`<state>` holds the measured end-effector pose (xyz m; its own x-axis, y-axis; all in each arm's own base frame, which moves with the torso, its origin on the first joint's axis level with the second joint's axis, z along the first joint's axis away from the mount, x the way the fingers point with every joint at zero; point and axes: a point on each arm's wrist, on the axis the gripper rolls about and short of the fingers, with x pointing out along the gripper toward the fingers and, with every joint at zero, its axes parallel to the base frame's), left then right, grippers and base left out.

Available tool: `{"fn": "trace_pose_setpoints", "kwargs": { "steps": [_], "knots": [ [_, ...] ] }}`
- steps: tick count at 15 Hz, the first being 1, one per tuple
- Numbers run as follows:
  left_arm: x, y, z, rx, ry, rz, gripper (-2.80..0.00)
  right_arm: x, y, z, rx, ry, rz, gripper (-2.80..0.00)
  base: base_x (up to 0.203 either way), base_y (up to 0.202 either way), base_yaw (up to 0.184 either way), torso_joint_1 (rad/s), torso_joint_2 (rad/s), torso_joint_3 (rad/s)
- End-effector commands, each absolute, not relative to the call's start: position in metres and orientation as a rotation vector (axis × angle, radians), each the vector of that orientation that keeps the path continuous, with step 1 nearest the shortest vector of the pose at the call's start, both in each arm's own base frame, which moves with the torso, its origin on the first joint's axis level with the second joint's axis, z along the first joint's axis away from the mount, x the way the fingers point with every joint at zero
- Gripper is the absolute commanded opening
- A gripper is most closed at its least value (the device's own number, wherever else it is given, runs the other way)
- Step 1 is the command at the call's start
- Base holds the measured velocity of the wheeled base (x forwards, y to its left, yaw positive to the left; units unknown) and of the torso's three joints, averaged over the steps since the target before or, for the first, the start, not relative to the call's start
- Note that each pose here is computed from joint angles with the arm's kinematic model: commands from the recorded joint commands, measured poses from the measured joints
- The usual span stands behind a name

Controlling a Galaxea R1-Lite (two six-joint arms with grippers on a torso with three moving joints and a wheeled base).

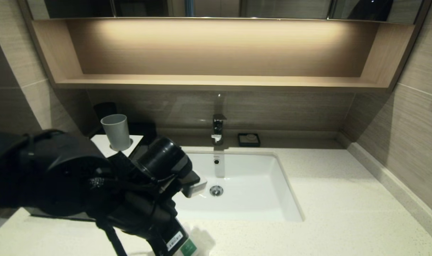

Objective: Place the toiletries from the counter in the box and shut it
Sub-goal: Pick up the bathroom toiletry

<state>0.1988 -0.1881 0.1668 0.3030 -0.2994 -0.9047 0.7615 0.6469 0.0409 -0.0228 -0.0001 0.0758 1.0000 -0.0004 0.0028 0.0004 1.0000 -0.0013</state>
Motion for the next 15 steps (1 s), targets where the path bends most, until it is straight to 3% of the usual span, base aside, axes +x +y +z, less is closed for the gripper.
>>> {"fn": "trace_pose_setpoints", "kwargs": {
  "steps": [1,15],
  "knots": [
    [0.202,-0.199,0.152,0.519,1.088,-0.735,-2.8,-0.023,0.0,0.076,-0.002,-0.003,0.0,-2.8,0.0,0.0,0.0,0.0,0.0,0.0],
    [0.208,-0.209,0.136,0.44,1.173,-0.642,-2.8,-0.023,0.0,0.076,-0.002,-0.003,0.0,-2.8,0.0,0.0,0.0,0.0,0.0,0.0]
  ]
}}
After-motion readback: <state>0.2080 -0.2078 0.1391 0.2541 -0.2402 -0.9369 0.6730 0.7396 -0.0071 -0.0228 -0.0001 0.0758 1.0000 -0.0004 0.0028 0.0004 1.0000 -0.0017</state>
